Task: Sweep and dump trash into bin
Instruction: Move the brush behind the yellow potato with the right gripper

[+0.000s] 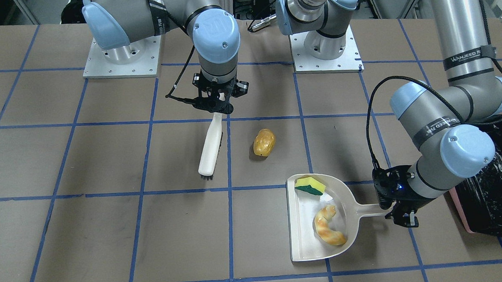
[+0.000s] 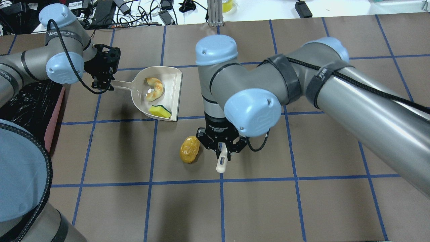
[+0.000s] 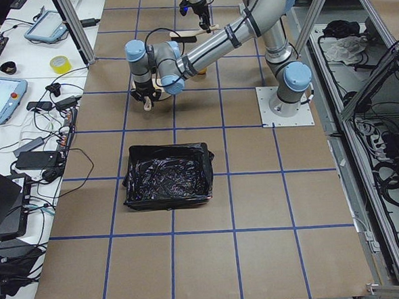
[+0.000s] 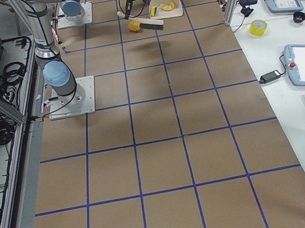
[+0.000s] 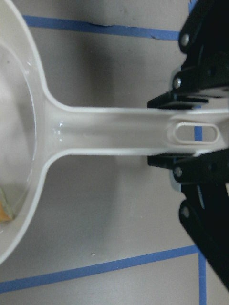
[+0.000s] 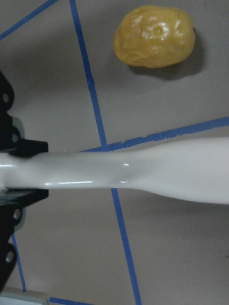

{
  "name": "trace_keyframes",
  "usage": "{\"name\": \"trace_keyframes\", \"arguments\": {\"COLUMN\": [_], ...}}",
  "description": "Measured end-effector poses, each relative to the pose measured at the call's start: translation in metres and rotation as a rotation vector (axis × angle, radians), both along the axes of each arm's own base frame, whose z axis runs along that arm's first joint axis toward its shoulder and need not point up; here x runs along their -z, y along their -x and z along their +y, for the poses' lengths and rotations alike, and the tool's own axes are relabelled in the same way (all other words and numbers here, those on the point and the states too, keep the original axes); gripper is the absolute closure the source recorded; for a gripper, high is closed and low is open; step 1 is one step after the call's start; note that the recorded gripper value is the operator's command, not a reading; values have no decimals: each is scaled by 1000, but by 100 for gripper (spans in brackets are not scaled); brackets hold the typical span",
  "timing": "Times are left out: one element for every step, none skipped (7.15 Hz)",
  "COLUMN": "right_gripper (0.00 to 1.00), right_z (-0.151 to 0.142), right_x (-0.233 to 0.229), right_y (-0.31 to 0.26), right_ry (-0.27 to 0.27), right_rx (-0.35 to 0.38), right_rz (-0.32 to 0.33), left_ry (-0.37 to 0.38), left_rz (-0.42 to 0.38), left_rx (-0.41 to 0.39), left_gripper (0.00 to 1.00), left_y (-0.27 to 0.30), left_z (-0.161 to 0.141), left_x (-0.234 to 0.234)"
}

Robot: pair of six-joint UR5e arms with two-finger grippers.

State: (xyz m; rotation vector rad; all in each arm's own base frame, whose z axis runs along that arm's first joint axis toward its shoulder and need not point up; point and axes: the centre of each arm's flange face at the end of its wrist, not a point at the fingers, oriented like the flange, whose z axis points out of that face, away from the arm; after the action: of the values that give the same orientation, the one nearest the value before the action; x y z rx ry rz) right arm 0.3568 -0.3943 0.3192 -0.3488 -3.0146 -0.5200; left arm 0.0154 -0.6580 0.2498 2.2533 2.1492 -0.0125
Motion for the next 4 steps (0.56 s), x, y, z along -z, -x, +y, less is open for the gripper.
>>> {"name": "trace_keyframes", "arguments": {"right_gripper": [100,100,100,100], "right_z": [20,37,52,61], "right_x": [5,7,10,12], "right_y": [1,-6,-16,-21], "right_ry": [-3,-4,-7,-11], "right_rx": [27,34,27,26], "right_rz": [17,31,43,53], "left_ry": [0,0,0,1], "left_rz": [0,0,0,0], "left_rx": [-1,-1,-1,-1], "left_gripper": [97,97,97,97], "left_y": [0,0,0,0], "left_z": [0,0,0,0], "left_x": [0,0,0,-1]}}
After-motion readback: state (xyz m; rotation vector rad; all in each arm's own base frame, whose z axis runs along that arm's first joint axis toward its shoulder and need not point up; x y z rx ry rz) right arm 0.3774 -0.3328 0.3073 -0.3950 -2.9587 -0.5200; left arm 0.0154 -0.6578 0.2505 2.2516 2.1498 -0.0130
